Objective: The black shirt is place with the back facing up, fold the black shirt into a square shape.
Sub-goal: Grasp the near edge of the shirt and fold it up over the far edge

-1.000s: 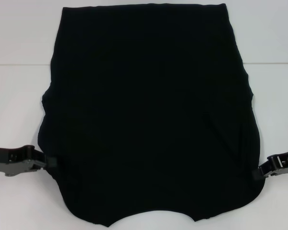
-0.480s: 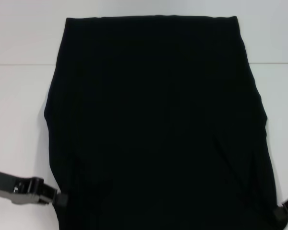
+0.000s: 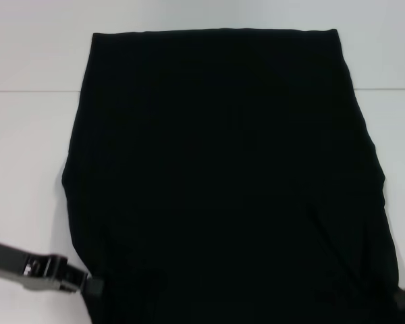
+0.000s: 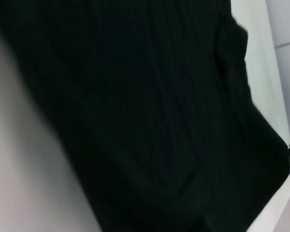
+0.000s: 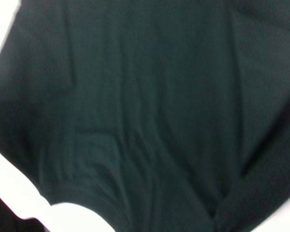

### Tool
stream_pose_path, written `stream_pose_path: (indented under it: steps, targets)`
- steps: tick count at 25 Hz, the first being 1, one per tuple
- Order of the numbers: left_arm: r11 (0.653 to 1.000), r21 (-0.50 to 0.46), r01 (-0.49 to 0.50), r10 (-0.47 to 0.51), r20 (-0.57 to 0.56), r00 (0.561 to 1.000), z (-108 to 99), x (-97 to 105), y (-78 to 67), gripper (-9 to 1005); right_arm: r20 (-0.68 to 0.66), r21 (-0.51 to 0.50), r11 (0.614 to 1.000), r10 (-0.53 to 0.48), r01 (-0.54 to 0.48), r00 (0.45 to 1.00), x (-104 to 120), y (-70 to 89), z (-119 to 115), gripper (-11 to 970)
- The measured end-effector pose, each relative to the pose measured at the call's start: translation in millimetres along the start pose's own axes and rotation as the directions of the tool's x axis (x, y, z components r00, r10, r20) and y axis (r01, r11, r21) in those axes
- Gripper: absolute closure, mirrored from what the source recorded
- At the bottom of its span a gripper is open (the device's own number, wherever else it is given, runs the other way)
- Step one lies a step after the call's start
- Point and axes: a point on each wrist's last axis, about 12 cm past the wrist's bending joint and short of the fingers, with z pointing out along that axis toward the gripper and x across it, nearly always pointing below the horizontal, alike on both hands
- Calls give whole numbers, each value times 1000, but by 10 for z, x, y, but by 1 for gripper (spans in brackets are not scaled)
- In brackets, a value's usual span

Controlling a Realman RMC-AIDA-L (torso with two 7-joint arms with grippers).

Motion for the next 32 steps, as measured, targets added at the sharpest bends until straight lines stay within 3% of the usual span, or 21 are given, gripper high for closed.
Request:
stream_pose_path:
  steps: [5, 10, 13, 17, 20, 23, 28, 32]
  targets:
    - [1000, 10, 7, -8, 96, 995, -45, -195, -56, 953, 124, -64, 994, -78, 87, 989, -164, 95, -91, 889]
    - [999, 50, 10, -22, 248, 969, -168, -420, -132, 953, 327, -127, 980, -104, 153, 939, -326, 169, -323, 890]
    - [998, 57, 8, -27, 346, 938, -266, -585, -171, 953, 444, -113, 979, -105, 172, 890, -440, 167, -482, 890]
    - [999, -5, 39, -32, 461, 887, -301, -869, -157, 953, 584, -19, 992, -90, 124, 807, -671, 78, -582, 890]
    - [994, -86, 73, -16, 533, 846, -201, -1083, -122, 953, 639, 60, 996, -87, 63, 764, -874, -8, -438, 890]
    - [977, -174, 122, 1, 579, 816, 38, -1226, -54, 953, 642, 155, 988, -105, 5, 760, -1068, -83, -100, 890]
    - [946, -288, 148, 58, 599, 799, 249, -1304, 1, 953, 628, 301, 953, -167, -39, 760, -1263, -85, 285, 890]
    - [933, -326, 152, 84, 609, 789, 281, -1321, 22, 953, 632, 340, 940, -204, -31, 747, -1344, -20, 356, 891]
